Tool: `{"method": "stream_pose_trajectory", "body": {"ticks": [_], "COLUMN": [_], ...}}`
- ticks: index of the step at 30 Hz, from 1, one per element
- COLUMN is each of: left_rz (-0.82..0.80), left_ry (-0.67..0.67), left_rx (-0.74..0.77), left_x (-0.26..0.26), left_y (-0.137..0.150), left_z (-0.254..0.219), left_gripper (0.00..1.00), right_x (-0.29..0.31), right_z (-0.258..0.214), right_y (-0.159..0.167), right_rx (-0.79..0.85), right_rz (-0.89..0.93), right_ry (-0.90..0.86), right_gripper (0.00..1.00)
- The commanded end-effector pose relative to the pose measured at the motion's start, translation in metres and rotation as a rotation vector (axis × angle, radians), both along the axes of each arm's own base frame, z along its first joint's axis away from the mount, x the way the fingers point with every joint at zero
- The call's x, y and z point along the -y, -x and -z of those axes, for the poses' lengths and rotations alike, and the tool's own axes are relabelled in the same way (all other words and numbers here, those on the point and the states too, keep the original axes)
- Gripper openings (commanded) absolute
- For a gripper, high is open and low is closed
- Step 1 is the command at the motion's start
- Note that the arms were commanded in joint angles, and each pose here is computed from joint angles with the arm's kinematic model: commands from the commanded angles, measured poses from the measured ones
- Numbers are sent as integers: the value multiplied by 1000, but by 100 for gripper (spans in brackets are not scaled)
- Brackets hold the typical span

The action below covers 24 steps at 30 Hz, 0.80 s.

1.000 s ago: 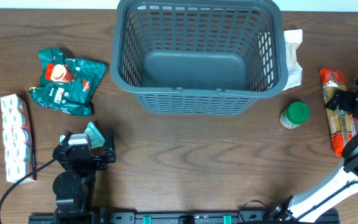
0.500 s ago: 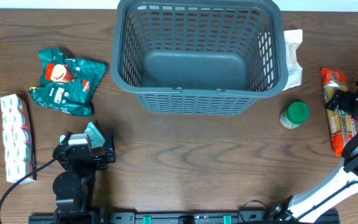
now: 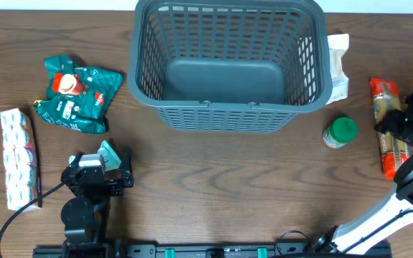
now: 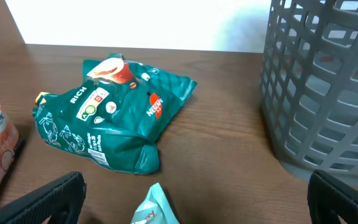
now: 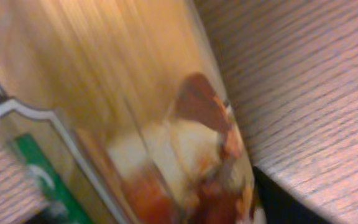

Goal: Pack container
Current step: 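Lower the right gripper and grasp the pasta packet, then lift the pasta packet with the right gripper and carry it over the basket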

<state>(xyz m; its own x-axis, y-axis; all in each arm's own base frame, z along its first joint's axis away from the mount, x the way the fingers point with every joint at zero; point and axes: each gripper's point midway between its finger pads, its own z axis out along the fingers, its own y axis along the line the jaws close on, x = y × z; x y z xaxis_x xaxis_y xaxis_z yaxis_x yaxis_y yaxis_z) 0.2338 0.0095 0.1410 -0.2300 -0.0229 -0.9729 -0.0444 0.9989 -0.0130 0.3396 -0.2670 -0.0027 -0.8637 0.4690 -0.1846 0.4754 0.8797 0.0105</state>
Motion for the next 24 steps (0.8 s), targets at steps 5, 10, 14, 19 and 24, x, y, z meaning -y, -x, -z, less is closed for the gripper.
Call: {"method": "stream_pose_trajectory", "body": {"ticks": [5, 10, 14, 19, 24], "left_rz": [9, 9, 9, 9, 9], "left_ry": [-6, -6, -6, -6, -6], "left_rx": [-25, -25, -25, -25, -25], "left_x": [1, 1, 1, 1, 1], "left_y": [0, 0, 0, 0, 0], "left_z": [12, 12, 12, 12, 12], "left_gripper": [99, 99, 99, 99, 99], "right_x": [-17, -17, -18, -13, -7], "right_z": [24, 24, 23, 5, -46], "right_y": [14, 12, 12, 5, -13], "right_rx": [-64, -55, -51, -9, 88], "right_rz": [5, 56, 80, 130, 121], "right_ry": [-56, -64, -70, -48, 15], "right_gripper": [1, 1, 1, 1, 1]}}
